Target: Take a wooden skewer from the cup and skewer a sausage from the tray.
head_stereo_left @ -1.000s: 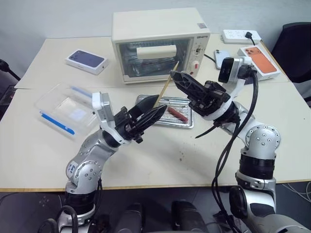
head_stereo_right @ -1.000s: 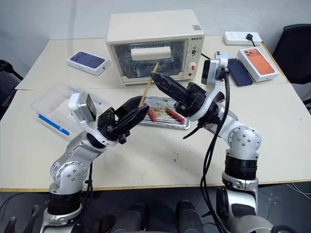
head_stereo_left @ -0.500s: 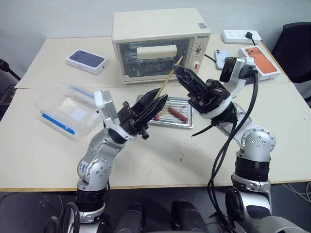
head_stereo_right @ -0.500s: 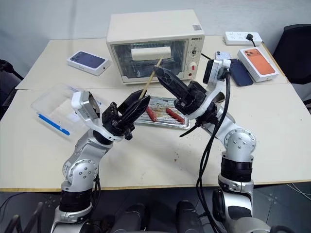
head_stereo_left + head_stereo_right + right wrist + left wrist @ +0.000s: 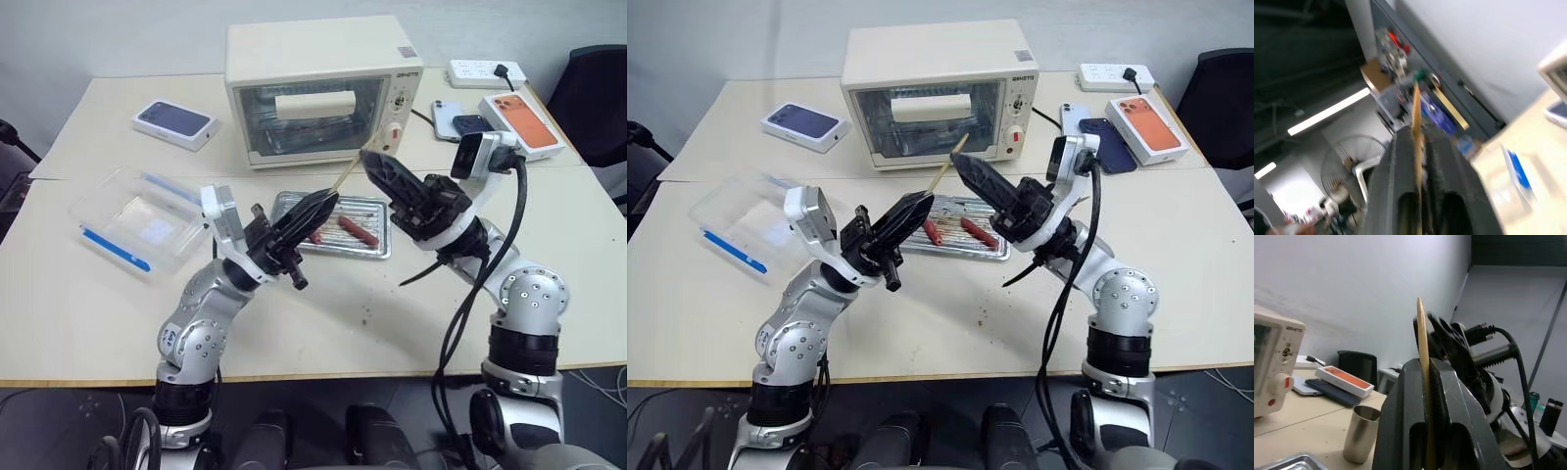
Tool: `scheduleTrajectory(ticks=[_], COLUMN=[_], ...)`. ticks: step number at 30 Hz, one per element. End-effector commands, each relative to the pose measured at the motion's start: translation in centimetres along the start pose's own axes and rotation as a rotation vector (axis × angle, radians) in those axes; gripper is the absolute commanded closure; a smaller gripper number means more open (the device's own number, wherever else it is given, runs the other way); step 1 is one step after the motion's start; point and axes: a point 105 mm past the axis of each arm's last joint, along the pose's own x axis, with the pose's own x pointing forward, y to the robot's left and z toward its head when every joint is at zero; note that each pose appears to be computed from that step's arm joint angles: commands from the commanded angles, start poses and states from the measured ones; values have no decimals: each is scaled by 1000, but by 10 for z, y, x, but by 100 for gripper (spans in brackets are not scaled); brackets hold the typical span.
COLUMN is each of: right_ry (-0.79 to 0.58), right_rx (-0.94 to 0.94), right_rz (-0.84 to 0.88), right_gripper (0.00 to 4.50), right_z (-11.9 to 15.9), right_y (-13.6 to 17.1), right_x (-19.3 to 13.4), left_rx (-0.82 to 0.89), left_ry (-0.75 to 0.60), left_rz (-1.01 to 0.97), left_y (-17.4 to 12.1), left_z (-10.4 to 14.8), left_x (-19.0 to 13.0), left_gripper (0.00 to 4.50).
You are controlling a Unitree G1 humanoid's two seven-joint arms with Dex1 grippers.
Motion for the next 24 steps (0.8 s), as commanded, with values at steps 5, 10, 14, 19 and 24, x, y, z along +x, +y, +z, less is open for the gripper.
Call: scheduleTrajectory(ticks=[5,10,14,19,24], right_ry=[332,626,692,683,792], right_rx=[-443,-636,-659,-615,-515], right_rz=[-161,-267,-325,-319,-356], right_gripper=[176,60,5,5,5], right_z=[-12,-38,-44,-48,-47], right_y=[-10,-28,-34,-37,-46], right_x=[-70,-150,-178,-159,-103], left_rx=[128,75,41,32,46], left_ry=[159,292,325,336,333], left_rz=[145,335,435,481,470], left_y=[20,18,13,7,11], left_z=[17,5,1,-1,-3], left_x=[-73,-145,-175,-186,-178], left_gripper=[450,450,450,450,450])
